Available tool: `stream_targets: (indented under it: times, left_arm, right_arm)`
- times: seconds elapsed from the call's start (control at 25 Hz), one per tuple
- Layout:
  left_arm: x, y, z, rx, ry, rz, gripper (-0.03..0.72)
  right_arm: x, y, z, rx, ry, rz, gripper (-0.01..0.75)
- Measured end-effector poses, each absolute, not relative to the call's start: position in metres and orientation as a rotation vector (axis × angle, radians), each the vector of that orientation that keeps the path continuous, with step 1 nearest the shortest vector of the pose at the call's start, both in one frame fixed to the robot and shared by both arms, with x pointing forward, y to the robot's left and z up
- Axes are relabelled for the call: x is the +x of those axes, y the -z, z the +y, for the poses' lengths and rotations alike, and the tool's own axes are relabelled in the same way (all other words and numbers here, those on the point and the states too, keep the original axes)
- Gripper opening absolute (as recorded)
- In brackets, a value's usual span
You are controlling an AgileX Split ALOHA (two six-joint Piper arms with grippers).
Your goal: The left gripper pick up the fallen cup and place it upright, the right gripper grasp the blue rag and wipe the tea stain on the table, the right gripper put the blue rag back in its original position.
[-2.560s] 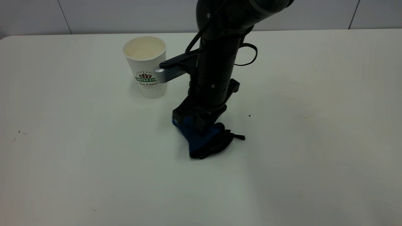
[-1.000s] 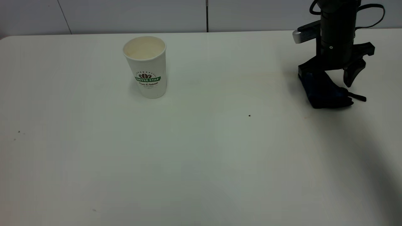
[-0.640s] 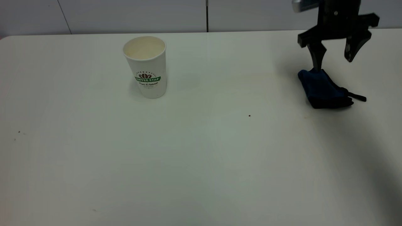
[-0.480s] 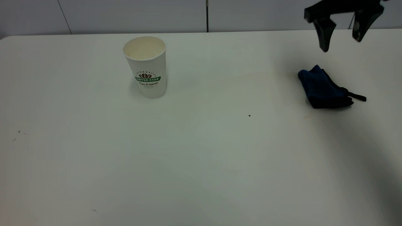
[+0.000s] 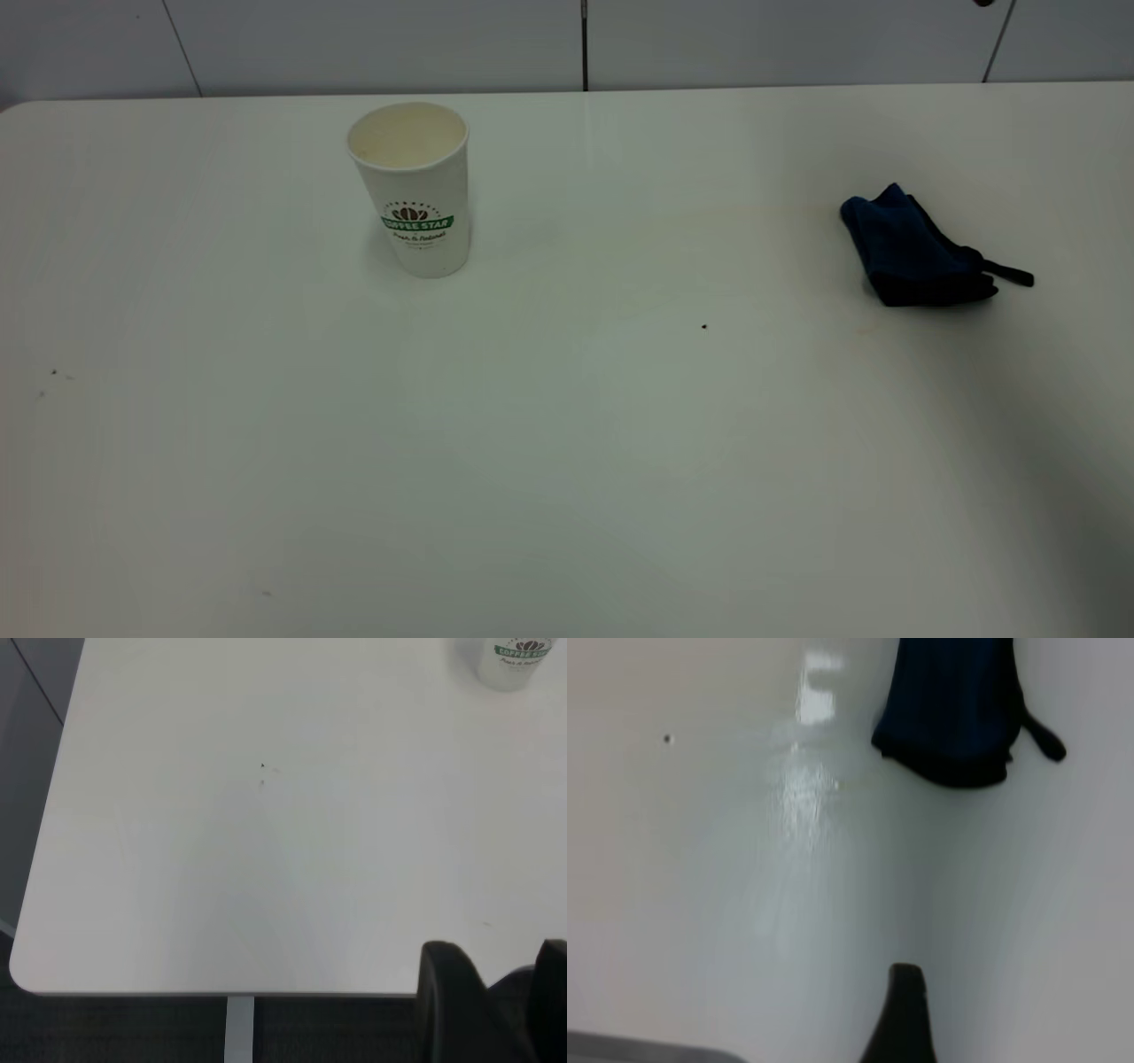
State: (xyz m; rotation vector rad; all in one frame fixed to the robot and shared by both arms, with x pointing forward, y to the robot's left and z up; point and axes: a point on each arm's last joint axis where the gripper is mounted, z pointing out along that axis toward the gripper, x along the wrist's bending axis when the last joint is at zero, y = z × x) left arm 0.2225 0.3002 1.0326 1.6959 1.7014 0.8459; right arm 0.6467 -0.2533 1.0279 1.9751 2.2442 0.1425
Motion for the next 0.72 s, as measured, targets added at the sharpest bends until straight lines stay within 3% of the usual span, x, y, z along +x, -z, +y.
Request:
stream_targets:
  times: [0.36,0.72]
  left_arm:
    - [0.222,-1.033,0.300,1.696,-0.846,1.701,0.241]
    - [0.222,-1.033,0.300,1.696,-0.846,1.701,0.241]
  right_arm:
    - [0.515,-1.075,-0.269,2.020,-0.169,2.192,0.708]
    - [0.422,-1.063,-0.276,2.042,-0.260,2.178,0.668]
